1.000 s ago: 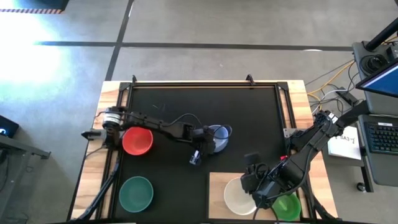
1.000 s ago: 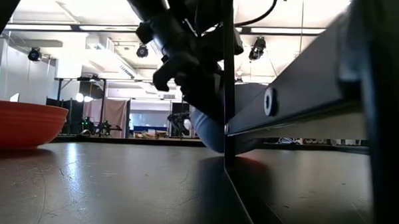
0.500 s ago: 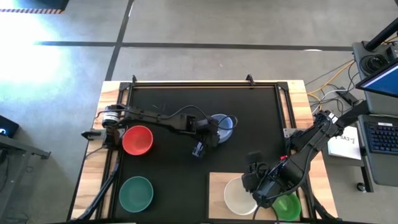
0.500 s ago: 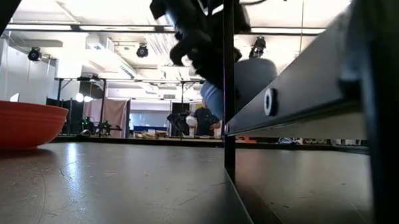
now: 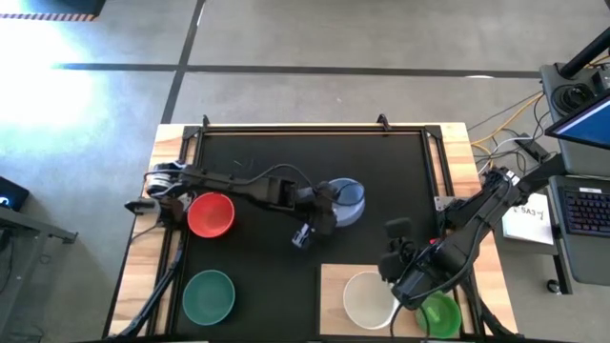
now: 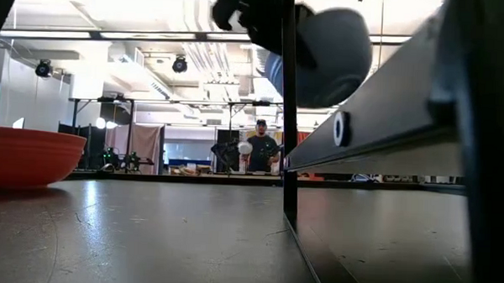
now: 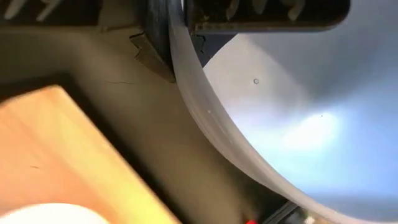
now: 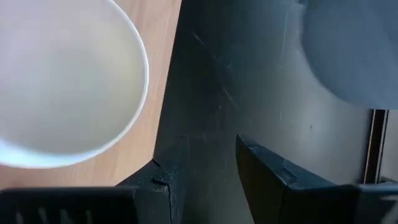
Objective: Place and stack bowls onto a shelf
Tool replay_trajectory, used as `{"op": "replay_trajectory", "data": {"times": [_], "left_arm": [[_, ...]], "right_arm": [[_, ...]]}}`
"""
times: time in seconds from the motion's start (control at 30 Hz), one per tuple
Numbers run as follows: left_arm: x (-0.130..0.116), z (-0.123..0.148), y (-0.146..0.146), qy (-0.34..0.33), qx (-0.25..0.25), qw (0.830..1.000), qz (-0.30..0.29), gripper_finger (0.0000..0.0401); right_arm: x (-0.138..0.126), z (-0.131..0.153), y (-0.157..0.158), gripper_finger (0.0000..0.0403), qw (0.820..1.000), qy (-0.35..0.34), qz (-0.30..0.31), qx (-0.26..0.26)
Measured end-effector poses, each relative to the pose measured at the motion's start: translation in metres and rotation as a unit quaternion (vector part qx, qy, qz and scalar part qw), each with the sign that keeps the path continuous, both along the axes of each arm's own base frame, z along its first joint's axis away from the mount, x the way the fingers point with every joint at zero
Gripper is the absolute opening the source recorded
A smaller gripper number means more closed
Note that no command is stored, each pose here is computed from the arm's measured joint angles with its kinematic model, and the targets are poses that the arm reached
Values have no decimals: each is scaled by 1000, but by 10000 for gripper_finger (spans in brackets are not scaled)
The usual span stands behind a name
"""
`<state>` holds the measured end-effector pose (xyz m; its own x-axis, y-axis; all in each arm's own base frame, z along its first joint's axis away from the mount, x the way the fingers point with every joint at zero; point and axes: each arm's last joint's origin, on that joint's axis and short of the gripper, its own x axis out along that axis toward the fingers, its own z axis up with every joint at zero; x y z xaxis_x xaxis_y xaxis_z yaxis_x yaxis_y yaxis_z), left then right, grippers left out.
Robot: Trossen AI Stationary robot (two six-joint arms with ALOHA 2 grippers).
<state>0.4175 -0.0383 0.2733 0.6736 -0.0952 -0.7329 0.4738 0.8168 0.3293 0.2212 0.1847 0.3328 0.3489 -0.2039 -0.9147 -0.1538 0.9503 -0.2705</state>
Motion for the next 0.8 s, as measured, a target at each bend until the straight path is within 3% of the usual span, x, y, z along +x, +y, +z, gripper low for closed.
{"op": "replay_trajectory", "data": {"times": [0.3,0.43,0.8], "left_arm": [[-11,-2,-21,29,71,991,-107,0],[-9,5,-23,14,87,987,-136,0],[-11,27,-31,2,47,978,-205,0]], "right_arm": [[-14,42,-18,108,990,-93,104,35],[-10,56,-34,99,984,-138,106,48],[5,58,-61,93,980,-109,156,54]]}}
